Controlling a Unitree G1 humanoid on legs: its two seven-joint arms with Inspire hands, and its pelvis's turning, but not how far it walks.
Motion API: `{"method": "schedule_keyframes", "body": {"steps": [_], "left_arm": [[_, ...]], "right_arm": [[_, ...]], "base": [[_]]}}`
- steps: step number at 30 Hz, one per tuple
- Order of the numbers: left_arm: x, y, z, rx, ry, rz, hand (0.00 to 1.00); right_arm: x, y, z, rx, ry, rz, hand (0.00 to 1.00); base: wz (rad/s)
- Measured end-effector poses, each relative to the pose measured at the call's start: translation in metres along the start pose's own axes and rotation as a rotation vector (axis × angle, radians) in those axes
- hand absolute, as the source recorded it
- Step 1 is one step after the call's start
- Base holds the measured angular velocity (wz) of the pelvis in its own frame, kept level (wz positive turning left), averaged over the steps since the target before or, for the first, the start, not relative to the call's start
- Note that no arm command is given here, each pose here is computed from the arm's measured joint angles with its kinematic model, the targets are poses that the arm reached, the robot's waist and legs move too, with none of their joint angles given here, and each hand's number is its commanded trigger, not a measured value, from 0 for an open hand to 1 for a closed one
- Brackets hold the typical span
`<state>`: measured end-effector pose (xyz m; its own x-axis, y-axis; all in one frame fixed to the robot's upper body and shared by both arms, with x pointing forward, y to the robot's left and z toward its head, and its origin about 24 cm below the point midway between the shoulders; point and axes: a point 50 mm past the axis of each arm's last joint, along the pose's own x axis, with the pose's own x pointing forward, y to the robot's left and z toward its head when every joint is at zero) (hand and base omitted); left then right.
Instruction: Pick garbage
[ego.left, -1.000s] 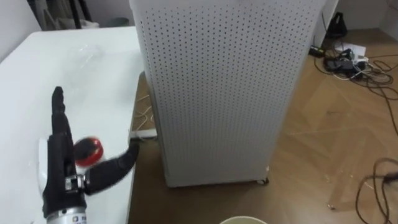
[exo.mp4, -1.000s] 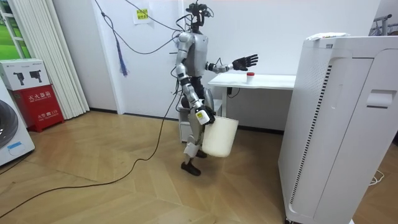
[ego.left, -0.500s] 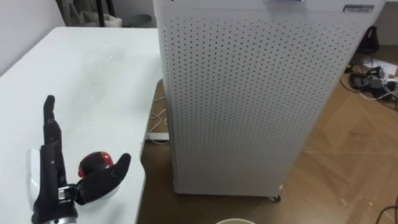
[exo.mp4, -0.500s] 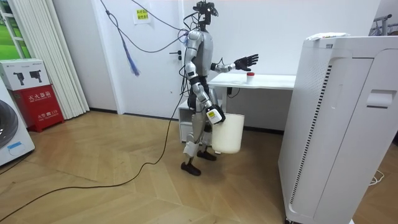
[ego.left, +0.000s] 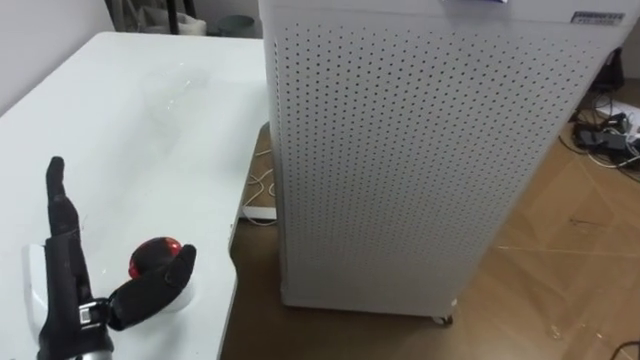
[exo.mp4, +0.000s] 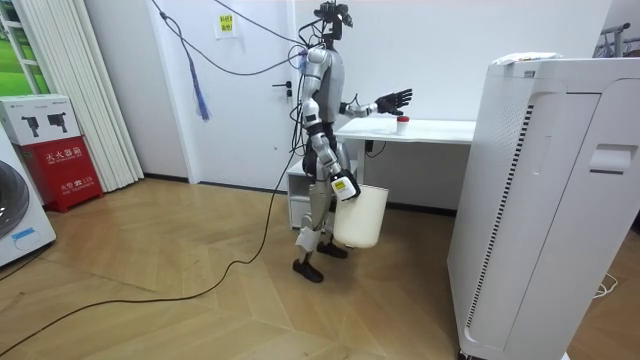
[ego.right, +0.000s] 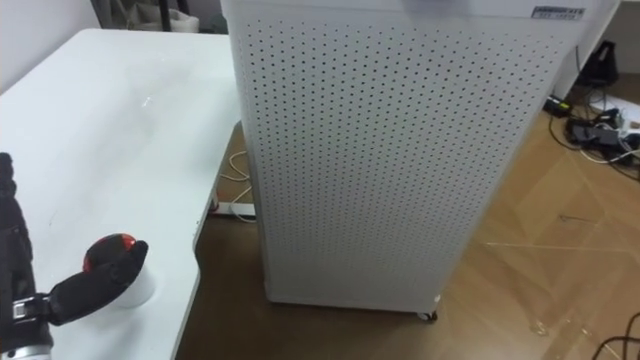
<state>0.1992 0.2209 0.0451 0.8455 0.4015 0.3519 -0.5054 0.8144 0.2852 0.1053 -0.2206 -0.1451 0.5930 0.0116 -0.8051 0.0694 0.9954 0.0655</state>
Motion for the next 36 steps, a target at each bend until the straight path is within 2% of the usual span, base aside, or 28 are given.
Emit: {"method": "schedule_keyframes", "body": {"steps": [7, 15, 36], "left_arm": [[-0.011, 0.001, -0.006, 0.031, 0.032, -0.024, 0.0], [-0.026, -0.009, -0.017, 0.054, 0.105, -0.109, 0.0], [-0.036, -0.016, -0.027, 0.064, 0.172, -0.21, 0.0]], "right_arm": [[0.001, 0.004, 0.001, 0.008, -0.005, 0.009, 1.0], [0.003, 0.008, 0.002, 0.007, 0.001, 0.026, 1.0], [0.003, 0.013, 0.003, -0.022, 0.001, 0.058, 1.0]], "base": [[0.02], [0.0], [0.0]]}}
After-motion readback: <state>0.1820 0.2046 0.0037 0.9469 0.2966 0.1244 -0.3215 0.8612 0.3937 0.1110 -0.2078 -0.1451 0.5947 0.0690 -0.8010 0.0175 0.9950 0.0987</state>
